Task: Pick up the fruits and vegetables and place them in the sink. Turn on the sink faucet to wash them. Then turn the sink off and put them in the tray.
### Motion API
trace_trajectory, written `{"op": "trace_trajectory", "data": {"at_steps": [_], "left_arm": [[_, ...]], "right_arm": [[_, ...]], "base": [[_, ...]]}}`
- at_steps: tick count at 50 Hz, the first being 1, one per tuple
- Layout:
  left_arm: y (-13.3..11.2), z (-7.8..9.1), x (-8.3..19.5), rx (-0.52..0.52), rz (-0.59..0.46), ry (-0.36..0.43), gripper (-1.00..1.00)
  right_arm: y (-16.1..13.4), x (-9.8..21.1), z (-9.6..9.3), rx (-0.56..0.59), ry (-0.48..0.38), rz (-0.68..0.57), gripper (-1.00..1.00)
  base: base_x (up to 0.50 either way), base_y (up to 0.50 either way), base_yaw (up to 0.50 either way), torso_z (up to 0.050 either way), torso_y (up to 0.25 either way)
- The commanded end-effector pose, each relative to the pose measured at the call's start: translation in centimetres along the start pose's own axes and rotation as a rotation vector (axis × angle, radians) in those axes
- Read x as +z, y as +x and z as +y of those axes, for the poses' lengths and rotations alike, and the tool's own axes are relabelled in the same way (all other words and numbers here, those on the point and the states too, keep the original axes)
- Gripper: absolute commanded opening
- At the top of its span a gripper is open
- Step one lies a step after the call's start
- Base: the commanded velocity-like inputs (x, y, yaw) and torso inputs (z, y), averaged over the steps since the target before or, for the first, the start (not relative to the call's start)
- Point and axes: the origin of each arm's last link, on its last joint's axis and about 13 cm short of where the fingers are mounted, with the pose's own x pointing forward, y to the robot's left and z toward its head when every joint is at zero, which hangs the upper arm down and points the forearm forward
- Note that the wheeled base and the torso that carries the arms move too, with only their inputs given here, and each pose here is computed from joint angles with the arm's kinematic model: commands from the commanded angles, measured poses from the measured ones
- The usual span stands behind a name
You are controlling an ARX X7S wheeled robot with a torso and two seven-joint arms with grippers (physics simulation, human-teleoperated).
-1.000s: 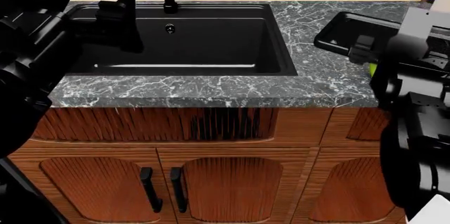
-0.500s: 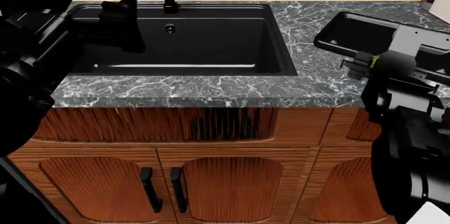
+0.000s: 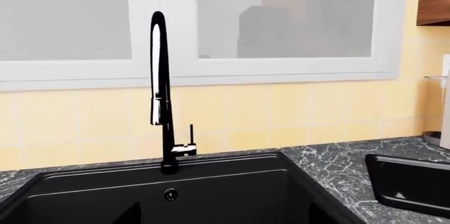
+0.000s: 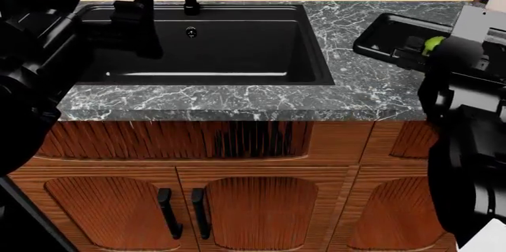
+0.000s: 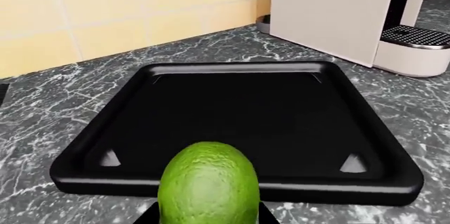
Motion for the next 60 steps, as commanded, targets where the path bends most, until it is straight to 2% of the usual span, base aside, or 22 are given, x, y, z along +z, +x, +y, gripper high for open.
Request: {"op": "trace_trajectory", "data": {"at_steps": [1,4,13,18,22,26,30,34,41,47,60], "left_arm": [[0.1,0.0,0.0,0.007,-0.004,-0.002,1.0],[0.2,0.2,0.1,0.021,-0.009,-0.004,1.0],[0.2,0.5,0.4,0.05,-0.013,-0.002,1.0],[0.3,0.6,0.4,0.059,-0.009,-0.002,1.0],[0.7,0.8,0.7,0.057,0.006,-0.003,1.0],[1.9,2.1,2.2,0.058,0.034,0.027,1.0],[3.4,3.9,3.4,0.082,0.069,0.006,1.0],[4.6,4.9,4.8,0.094,0.088,0.024,1.0],[6.0,6.5,7.4,0.133,0.126,0.048,1.0],[6.5,6.3,8.6,0.148,0.132,0.067,1.0],[5.4,5.6,7.7,0.129,0.156,0.06,1.0]], "right_arm": [[-0.3,4.5,-1.0,0.107,-0.04,-0.099,-1.0],[-1.5,5.1,-1.7,0.168,-0.066,-0.088,-1.0],[-9.6,8.3,-4.0,0.389,-0.095,-0.194,-1.0],[-13.8,9.7,-3.7,0.517,-0.123,-0.247,-1.0],[-15.7,10.5,-3.3,0.598,-0.137,-0.252,-1.0],[-16.3,12.3,-3.2,0.654,-0.15,-0.242,-1.0],[-16.8,13.2,-3.0,0.711,-0.171,-0.22,-1.0],[-16.9,13.8,-2.9,0.74,-0.187,-0.205,-1.0],[-17.4,15.5,-4.1,0.738,-0.205,-0.204,-1.0],[-18.0,16.2,-4.1,0.756,-0.213,-0.225,-1.0],[-18.0,15.3,-3.9,0.776,-0.191,-0.204,-1.0]], "base": [[0.0,0.0,0.0,0.0,0.0],[0.0,0.0,0.0,0.0,0.0],[0.0,0.0,0.0,0.0,0.0],[0.0,0.0,0.0,0.0,0.0],[0.0,0.0,0.0,0.0,0.0],[0.0,0.0,0.0,0.0,0.0],[0.0,0.0,0.0,0.0,0.0],[0.0,0.0,0.0,0.0,0.0],[0.0,0.0,0.0,0.0,0.0],[0.0,0.07,0.0,0.0,0.0],[0.0,0.48,0.0,0.0,0.0]]}}
